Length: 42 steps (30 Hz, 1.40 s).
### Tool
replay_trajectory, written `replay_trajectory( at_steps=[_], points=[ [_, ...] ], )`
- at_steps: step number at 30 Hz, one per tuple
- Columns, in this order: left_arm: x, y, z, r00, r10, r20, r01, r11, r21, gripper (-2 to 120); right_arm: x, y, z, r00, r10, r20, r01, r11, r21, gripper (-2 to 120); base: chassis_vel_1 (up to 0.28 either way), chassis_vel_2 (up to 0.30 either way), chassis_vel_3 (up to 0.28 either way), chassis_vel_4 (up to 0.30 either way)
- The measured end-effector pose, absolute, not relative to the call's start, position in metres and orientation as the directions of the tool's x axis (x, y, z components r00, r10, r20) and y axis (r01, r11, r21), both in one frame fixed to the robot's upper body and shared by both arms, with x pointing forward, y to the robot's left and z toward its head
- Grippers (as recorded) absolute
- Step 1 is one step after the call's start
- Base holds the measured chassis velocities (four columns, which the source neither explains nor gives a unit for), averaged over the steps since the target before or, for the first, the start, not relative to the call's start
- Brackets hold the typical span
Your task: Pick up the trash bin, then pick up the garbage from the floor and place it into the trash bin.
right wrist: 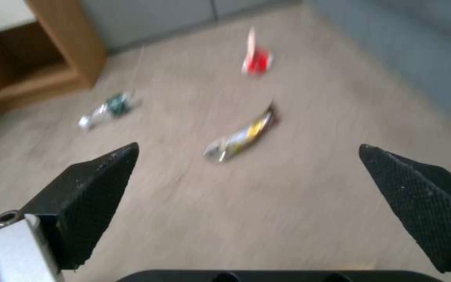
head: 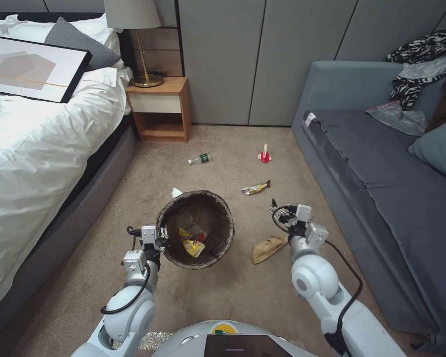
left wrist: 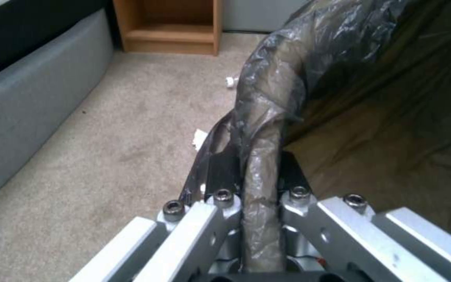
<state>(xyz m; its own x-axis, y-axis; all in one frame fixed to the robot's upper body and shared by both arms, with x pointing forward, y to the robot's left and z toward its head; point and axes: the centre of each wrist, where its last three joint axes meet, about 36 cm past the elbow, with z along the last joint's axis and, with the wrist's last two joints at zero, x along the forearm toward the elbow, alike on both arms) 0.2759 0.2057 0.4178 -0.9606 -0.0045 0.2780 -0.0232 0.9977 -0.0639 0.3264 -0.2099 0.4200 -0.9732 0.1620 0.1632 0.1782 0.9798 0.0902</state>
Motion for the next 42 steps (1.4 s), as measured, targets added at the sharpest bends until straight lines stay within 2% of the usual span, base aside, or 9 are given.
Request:
replay_trajectory(
  at_steps=[2, 8, 29, 35, 42],
  points=[
    [0.276, 0.206, 0.418, -0.961, -0.005, 0.278, -0.023, 0.998, -0.064, 2, 0.344, -0.213, 0.426, -0.956, 0.132, 0.261, 0.177, 0.972, 0.157, 100, 0.000, 0.000, 0.000, 0.000],
    [0.276, 0.206, 0.418, -0.961, -0.004, 0.277, -0.022, 0.998, -0.061, 2, 0.365, -0.210, 0.432, -0.922, 0.087, 0.376, 0.192, 0.949, 0.251, 100, 0.000, 0.000, 0.000, 0.000],
    [0.279, 0.209, 0.418, -0.961, -0.005, 0.275, -0.021, 0.998, -0.057, 2, 0.410, -0.198, 0.420, -0.817, 0.018, 0.576, 0.283, 0.883, 0.373, 100, 0.000, 0.000, 0.000, 0.000],
    [0.281, 0.208, 0.416, -0.960, 0.000, 0.281, -0.017, 0.998, -0.057, 2, 0.434, -0.191, 0.389, -0.740, 0.004, 0.672, 0.371, 0.837, 0.403, 100, 0.000, 0.000, 0.000, 0.000],
    [0.281, 0.208, 0.414, -0.959, -0.001, 0.284, -0.018, 0.998, -0.058, 2, 0.455, -0.187, 0.354, -0.712, 0.059, 0.700, 0.415, 0.839, 0.351, 100, 0.000, 0.000, 0.000, 0.000]
  ],
)
